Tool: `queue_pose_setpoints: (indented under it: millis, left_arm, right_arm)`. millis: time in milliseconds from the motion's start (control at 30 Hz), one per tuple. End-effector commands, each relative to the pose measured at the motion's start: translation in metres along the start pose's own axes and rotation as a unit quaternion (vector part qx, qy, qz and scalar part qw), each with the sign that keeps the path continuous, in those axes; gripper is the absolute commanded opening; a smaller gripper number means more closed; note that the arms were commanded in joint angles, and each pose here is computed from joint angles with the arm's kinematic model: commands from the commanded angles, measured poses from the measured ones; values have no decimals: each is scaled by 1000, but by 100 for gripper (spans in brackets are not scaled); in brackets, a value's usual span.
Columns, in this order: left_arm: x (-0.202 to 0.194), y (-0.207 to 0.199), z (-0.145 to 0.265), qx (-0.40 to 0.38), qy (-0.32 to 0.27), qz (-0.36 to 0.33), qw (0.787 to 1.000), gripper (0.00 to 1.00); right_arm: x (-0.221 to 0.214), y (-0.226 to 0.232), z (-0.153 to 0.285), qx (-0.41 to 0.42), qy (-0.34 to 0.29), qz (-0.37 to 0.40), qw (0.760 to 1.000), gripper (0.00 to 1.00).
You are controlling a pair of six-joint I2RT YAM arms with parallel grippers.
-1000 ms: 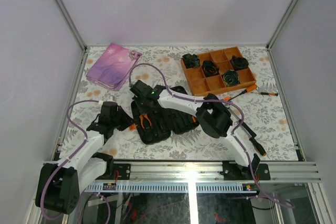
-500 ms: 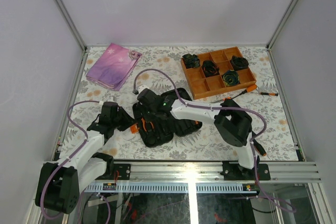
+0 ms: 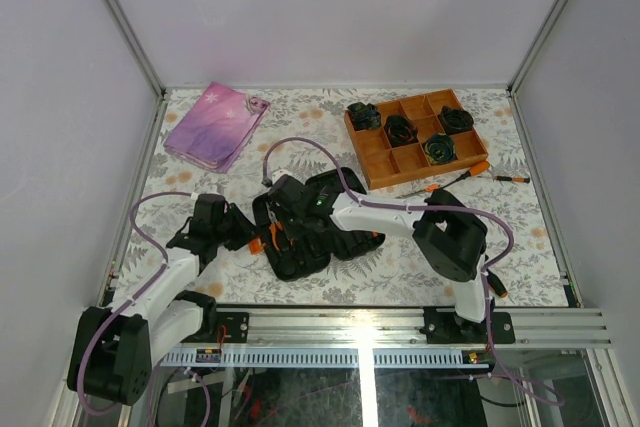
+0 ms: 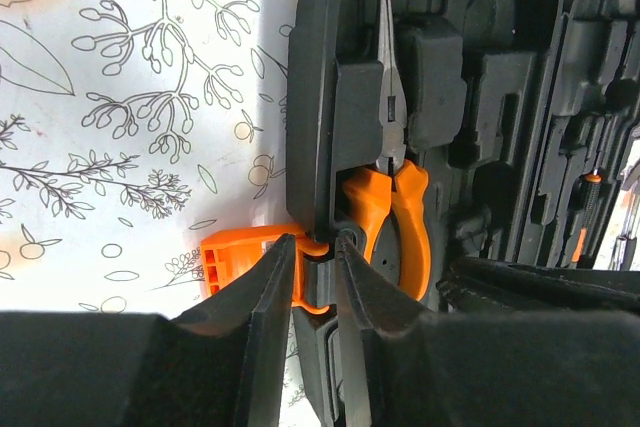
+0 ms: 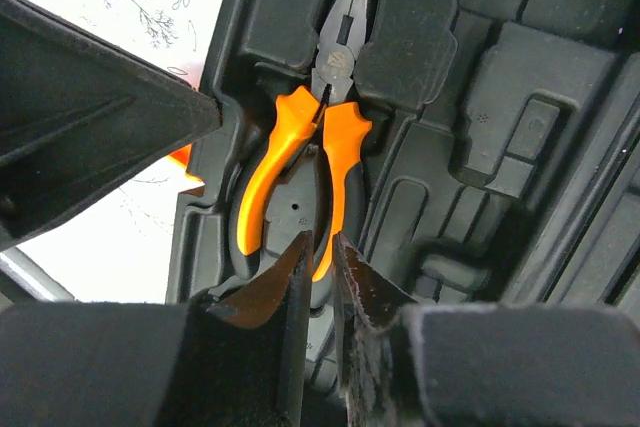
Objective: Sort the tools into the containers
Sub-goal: Place the pliers in the storage box.
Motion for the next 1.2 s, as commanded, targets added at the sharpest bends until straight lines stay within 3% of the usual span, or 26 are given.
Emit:
queue_pose_setpoints:
  millis: [0,433,867,967,1167]
  left_arm:
    - [7,-13,0,-25,-7,-15,1000,21]
    - [4,-16,-4,-33,4,-17,999,21]
    - [-3,-14,-11,-31,22,-22,999,15]
    - [1,-14,-12,-21,17,-20,999,15]
    - [23,-21,-15,-2,-5,-25,1000,15]
  right_arm:
    - [1,4,-1,8,7,-2,1000,19]
    - [-24,3,-19,12,65,-3,998,11]
    - [-59,-1,-41,5,134,-19,991,2]
    - [-45,0,-32,5,107,-16,994,3]
    - [17,12,8,24,-9,3,1000,12]
Point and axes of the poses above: each gripper's point midway between its finger pads, its own z axis back along the fingers, its own y axis along the line the jaws close on, x = y × z, the point moved 1 cm from there along z, back along the fingers, and after that the axes turned 1 degree about z, right-handed, at the moved point
